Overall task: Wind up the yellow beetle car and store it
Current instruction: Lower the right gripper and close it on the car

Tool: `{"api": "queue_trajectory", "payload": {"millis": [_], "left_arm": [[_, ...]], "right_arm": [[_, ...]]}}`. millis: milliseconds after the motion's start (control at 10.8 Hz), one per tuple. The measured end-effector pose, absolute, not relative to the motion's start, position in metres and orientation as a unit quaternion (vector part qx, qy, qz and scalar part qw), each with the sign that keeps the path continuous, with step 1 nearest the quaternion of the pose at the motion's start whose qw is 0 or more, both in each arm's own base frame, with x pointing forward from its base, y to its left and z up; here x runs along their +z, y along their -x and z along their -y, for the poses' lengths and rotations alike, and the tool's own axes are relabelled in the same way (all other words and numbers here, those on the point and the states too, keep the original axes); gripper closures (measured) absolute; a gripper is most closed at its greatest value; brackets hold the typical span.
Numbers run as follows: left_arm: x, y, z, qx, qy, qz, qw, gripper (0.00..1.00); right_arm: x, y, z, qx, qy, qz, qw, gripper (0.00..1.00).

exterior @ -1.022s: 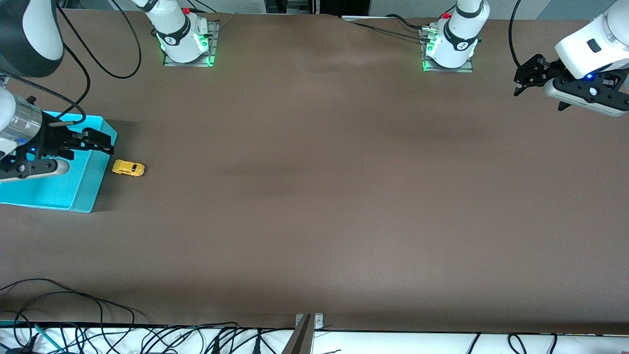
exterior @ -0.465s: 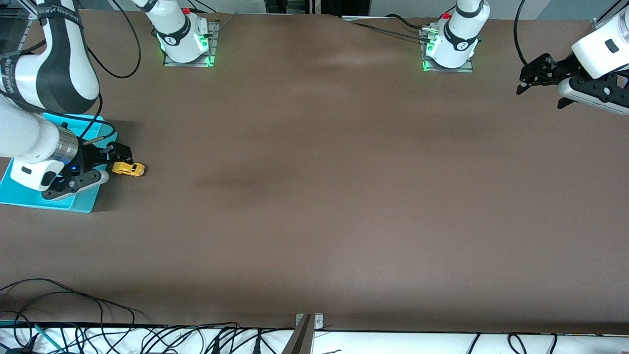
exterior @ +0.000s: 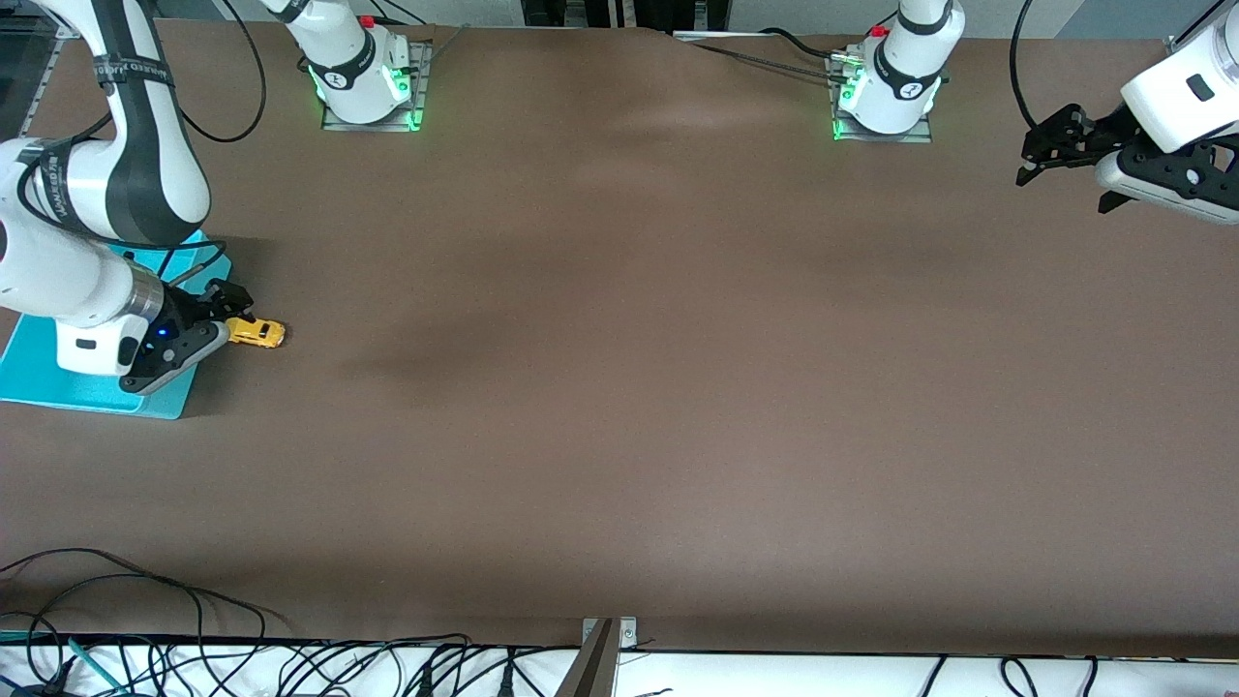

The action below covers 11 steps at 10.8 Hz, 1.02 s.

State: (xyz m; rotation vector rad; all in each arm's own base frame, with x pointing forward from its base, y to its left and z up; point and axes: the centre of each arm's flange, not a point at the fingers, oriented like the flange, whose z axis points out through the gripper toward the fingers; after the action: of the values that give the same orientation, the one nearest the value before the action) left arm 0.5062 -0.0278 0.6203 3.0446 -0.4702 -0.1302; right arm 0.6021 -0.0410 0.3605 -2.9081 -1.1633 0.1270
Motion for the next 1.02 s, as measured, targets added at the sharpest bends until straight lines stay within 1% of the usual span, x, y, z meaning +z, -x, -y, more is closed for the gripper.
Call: {"api": "queue_trajectory", "payload": {"millis": [372,651,1022], "left_arm": [[0.620,-0.506,0.030,-0.044,-0.987,0.154,0.029,0.00],[0.620,-0.505,0.030,-0.045,-0.987,0.154,0.029,0.00],[0.620,-0.504,0.032,-0.049,-0.986,0.155,0.029,0.00]], "right_arm": [[0.302,-0.580,0.057,0.042,0.881,0.472,0.011,0.00],[0.266,-0.560,0.085,0.028,0.823,0.567,0.008,0.00],[0.248,-0.548,0.112,0.034,0.783,0.620,0.020,0.00]]}}
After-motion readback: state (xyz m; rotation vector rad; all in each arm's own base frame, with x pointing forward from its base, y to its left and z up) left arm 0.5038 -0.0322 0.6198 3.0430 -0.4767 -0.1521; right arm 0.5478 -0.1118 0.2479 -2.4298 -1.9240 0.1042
